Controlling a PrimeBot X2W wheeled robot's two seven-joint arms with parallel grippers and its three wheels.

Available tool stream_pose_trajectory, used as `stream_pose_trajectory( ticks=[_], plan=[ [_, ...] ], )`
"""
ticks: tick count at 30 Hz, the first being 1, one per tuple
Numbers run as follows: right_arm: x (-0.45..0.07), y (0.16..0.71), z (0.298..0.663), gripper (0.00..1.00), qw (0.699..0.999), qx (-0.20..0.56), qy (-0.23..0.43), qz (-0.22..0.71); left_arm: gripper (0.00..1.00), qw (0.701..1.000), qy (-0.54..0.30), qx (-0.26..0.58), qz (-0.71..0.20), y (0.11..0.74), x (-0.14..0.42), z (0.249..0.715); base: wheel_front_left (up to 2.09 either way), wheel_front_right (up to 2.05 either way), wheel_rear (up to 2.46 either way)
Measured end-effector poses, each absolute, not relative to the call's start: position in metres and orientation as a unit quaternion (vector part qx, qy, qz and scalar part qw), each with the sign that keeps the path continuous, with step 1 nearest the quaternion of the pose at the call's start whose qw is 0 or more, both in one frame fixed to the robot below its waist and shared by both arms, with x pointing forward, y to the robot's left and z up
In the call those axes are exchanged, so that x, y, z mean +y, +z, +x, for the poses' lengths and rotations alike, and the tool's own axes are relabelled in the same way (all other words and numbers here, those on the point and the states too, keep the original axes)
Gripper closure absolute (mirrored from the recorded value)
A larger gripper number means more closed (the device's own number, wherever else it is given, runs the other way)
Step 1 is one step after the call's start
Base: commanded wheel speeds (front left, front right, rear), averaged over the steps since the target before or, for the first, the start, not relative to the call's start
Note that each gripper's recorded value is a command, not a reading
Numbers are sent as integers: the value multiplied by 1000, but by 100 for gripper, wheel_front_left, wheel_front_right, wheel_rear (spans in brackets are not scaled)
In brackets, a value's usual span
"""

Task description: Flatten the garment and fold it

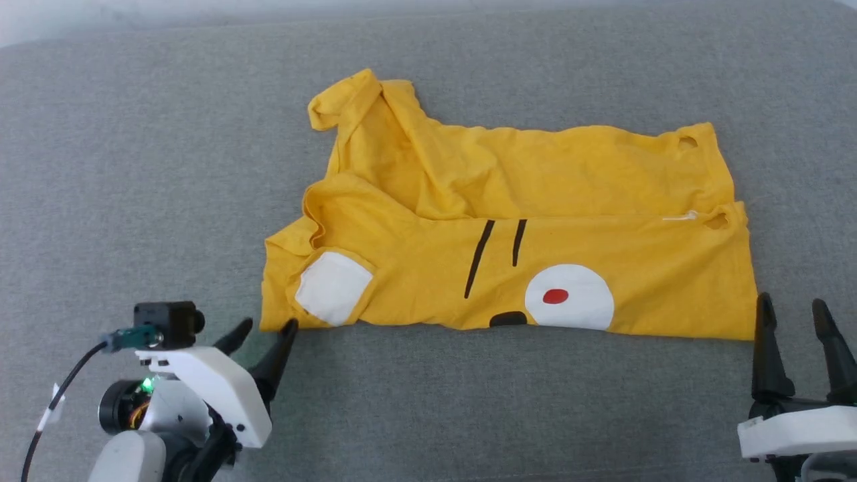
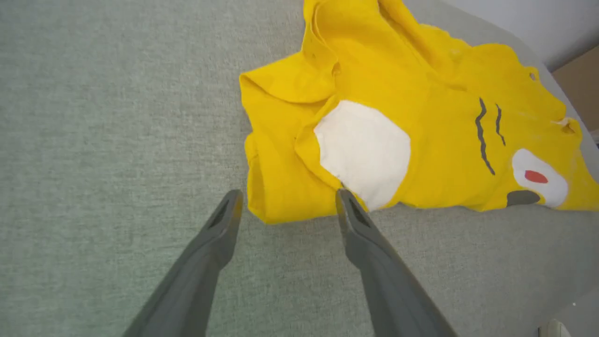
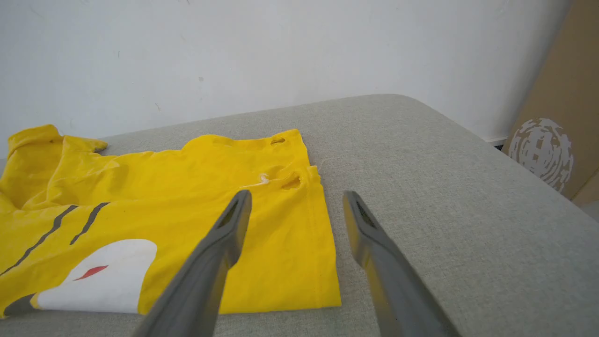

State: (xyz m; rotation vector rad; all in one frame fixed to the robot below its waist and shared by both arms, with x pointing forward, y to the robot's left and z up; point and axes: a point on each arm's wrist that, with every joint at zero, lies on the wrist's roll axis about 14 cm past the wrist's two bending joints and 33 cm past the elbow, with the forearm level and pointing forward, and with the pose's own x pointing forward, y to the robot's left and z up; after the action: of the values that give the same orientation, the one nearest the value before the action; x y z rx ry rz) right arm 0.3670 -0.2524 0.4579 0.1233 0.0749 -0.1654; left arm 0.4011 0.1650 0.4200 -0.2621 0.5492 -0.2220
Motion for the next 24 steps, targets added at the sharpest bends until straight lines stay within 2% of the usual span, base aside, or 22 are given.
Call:
stream_pose_trajectory(
  ticks=[4, 13, 14, 15, 16, 24],
  plan=[
    [-256, 454, 365, 0, 993, 44, -89, 61, 0, 925, -106, 339, -131, 399, 166, 393, 0, 0, 0],
    [-266, 448, 358, 0, 991, 54, -106, 59, 0, 916, -107, 352, -161, 395, 159, 406, 0, 0, 0],
    [-266, 448, 357, 0, 991, 55, -107, 59, 15, 915, -107, 352, -163, 394, 157, 407, 0, 0, 0],
    [-267, 447, 357, 0, 991, 56, -108, 59, 71, 914, -108, 353, -166, 393, 156, 407, 0, 0, 0],
    [-268, 447, 357, 0, 991, 56, -109, 58, 100, 914, -109, 352, -169, 393, 155, 408, 0, 0, 0],
    [-271, 444, 360, 0, 990, 59, -114, 56, 100, 913, -124, 346, -178, 389, 147, 410, 0, 0, 0]
  ],
)
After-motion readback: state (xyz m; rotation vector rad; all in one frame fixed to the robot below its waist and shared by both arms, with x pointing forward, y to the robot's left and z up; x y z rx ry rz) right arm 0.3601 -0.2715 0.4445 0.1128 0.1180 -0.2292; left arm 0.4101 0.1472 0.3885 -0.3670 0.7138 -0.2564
